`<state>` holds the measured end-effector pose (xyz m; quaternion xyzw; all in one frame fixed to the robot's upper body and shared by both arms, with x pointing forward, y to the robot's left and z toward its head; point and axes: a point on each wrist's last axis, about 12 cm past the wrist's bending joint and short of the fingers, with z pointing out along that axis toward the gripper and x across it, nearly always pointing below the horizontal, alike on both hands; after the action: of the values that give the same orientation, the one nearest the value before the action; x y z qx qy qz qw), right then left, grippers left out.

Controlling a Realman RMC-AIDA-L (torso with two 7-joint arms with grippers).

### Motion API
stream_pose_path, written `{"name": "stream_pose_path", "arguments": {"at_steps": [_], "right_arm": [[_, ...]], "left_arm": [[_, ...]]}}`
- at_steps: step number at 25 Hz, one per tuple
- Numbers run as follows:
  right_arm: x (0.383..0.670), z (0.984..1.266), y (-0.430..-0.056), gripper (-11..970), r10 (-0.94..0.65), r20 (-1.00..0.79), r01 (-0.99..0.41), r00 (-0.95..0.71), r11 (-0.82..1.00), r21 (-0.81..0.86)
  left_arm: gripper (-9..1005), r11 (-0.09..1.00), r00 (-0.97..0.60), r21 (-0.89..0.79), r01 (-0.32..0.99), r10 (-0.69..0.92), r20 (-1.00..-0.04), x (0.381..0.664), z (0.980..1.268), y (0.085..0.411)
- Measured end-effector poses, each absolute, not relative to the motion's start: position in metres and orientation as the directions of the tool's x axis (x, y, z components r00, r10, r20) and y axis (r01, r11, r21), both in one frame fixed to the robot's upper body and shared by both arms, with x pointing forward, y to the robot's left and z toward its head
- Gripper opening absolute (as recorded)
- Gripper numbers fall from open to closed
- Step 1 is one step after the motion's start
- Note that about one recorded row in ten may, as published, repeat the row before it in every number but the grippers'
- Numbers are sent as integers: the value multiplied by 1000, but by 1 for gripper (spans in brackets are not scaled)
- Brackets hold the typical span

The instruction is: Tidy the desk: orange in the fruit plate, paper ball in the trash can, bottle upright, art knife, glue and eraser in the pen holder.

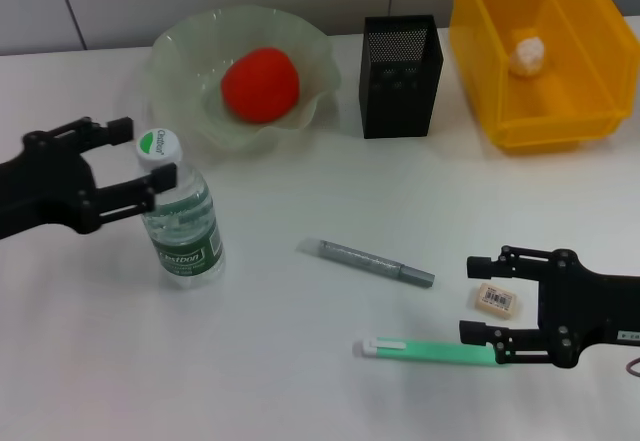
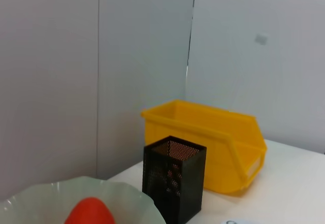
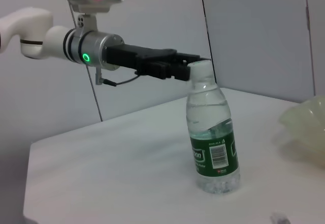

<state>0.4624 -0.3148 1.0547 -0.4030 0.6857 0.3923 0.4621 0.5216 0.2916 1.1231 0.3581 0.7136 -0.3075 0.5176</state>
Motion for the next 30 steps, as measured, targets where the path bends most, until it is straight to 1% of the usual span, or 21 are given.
{"name": "stream_pose_path", "arguments": {"at_steps": [3,5,6,7,8,12,16,19,22,29,30], "right_arm": [[462,1055,-315,761,-189,-950,-915,-248,367,166],[463,1056,-314,761,-182,-950,-913,-254,369,173],[463,1056,-314,762,-182,-950,-913,-254,369,173],[464,1056,-314,762,-176,-950,-911,-260,371,180],[465,1057,-314,762,-173,-949,-910,-264,371,185],[469,1062,-315,762,-174,-945,-906,-276,376,195],[473,1067,-317,762,-176,-947,-905,-268,384,185],[478,1072,-318,761,-176,-946,-902,-271,391,185],[483,1078,-320,761,-184,-941,-897,-285,398,194],[491,1094,-328,761,-204,-928,-880,-311,431,201],[495,1102,-331,762,-211,-922,-873,-325,441,207]], "left_arm": [[800,558,-200,-65,827,184,-962,518,1127,298],[795,572,-191,-70,817,154,-969,509,1132,319],[795,572,-191,-70,817,154,-969,509,1132,319],[795,571,-183,-73,817,137,-974,500,1128,331],[795,570,-179,-72,818,133,-975,498,1127,334],[795,536,-173,-89,840,108,-979,474,1110,357],[794,500,-213,-141,855,89,-973,458,1091,368],[794,483,-212,-138,865,104,-972,450,1082,368],[794,464,-211,-128,877,133,-968,443,1072,361],[795,441,-206,-129,888,132,-970,441,1067,350],[795,439,-205,-129,889,131,-970,442,1066,348]]}}
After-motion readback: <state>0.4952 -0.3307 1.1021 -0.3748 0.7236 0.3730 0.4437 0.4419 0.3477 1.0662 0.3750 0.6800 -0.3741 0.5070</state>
